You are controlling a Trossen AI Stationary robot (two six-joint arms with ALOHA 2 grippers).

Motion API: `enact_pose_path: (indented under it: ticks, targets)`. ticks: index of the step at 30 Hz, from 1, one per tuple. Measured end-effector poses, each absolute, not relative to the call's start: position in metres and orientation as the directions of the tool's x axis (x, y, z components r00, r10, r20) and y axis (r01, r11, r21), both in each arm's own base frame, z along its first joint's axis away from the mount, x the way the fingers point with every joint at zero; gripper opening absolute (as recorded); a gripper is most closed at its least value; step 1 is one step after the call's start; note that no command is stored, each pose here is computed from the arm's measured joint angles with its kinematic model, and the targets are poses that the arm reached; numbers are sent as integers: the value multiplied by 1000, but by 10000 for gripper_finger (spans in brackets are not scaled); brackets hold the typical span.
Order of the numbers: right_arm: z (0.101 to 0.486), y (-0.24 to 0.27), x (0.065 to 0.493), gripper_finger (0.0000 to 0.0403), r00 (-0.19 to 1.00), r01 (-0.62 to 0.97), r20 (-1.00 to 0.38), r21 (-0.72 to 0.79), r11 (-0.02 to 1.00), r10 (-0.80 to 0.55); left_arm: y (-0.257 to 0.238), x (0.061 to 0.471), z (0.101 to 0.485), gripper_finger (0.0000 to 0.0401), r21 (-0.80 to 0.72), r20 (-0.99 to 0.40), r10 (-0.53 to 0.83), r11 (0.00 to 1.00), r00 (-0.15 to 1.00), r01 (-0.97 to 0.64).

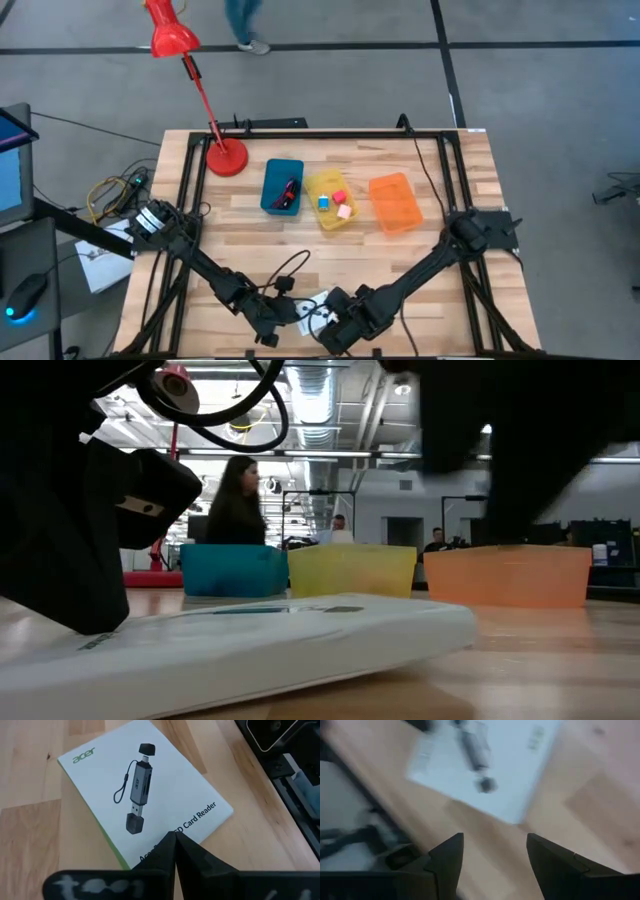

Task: Pick and place items into bin
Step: Put the white card reader box into the orange bin

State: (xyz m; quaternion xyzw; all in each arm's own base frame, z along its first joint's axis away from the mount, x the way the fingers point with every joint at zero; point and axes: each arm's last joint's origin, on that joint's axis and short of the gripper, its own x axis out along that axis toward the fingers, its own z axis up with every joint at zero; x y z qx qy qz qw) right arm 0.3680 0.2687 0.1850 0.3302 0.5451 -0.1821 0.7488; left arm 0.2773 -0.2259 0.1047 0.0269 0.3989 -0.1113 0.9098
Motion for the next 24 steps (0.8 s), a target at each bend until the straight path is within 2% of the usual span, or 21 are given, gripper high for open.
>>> enact_pose_path:
  ticks: [5,9,16,20,24]
  targets:
    - [175,263,367,219,279,645,-959,218,733,39,-227,277,104,0,-47,-733,-191,972,653,231]
    - [180,258,367,218,307,614,-952,186,767,-16,-227,276,104,0,-50,-733,-195,971,652,234]
    - [188,260,362,215,322,551,-946,169,817,-22,-227,276,103,0,-52,-733,-195,971,652,232]
    - [209,249,348,216,264,541,-962,92,836,-66,-227,276,103,0,-69,-735,-199,973,649,220]
    - [249,228,323,217,226,550,-961,-12,835,-163,-227,276,103,0,-83,-735,-199,975,649,205]
